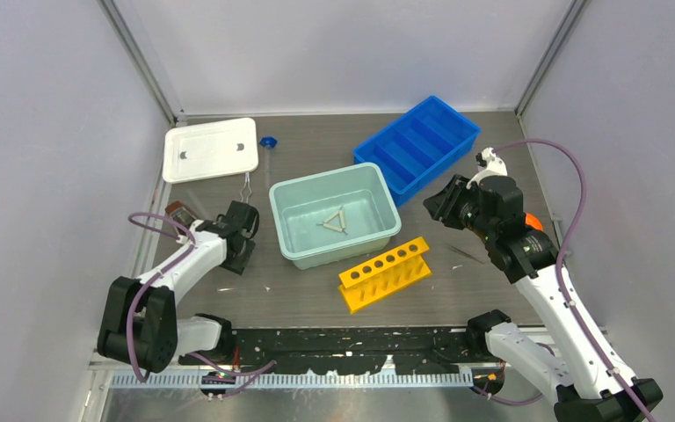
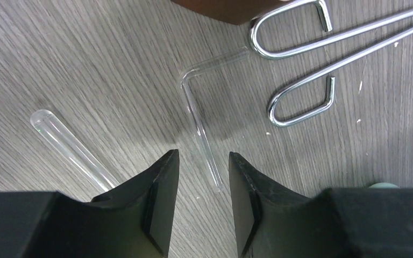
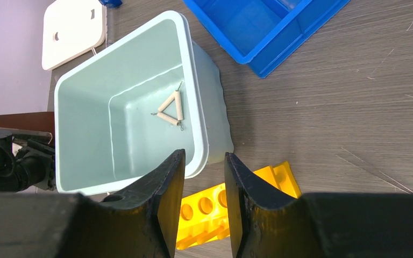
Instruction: Organize the chemistry lab equipment
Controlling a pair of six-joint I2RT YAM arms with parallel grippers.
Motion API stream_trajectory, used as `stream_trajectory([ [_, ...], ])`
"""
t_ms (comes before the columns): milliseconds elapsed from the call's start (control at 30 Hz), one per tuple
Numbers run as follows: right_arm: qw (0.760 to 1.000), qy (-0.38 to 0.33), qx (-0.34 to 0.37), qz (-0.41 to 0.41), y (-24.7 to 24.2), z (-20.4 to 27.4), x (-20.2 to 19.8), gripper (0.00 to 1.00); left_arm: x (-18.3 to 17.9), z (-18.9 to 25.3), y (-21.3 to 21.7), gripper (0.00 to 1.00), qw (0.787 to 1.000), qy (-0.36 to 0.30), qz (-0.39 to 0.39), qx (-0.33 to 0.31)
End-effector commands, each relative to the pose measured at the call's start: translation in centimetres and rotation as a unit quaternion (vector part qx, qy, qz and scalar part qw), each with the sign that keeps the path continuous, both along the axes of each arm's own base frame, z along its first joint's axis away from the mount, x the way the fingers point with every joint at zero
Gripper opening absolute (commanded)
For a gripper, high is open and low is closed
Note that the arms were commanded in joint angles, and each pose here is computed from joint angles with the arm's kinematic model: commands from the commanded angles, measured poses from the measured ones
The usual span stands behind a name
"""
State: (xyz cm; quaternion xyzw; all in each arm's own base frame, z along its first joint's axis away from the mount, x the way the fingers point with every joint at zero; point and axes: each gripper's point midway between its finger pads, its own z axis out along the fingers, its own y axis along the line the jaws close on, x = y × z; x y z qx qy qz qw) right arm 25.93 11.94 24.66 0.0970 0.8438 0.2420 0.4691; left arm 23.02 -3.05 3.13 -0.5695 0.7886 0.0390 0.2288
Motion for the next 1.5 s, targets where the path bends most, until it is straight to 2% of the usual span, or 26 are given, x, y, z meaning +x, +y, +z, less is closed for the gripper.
stream_trajectory([
  [0, 0.999, -0.035, -0.002, -0.001, -0.1, 2.0, 0.6, 0.39, 0.1, 0.5, 1.4, 0.41, 0.999, -0.010, 0.029, 0.028],
  [467, 0.999, -0.035, -0.016, -0.017, -0.8, 1.9, 0.6, 0.39, -0.5, -1.4, 1.0, 0.40, 0.999, 0.023, 0.042, 0.020],
  [733, 0.999, -0.037, -0.020, -0.017, -0.9, 2.4, 0.6, 0.39, -1.9, -2.5, 0.8, 0.25, 0.997, 0.048, 0.054, 0.009],
  [1233, 0.999, -0.051, 0.009, -0.017, -0.6, 4.4, 0.1, 0.39, -3.5, -3.2, 0.5, 0.23, 0.995, 0.079, 0.060, -0.003],
  [1467, 0.998, -0.058, 0.026, -0.001, 0.1, 5.5, -0.2, 0.39, -4.3, -2.4, 1.2, 0.14, 0.995, 0.075, 0.066, 0.009],
])
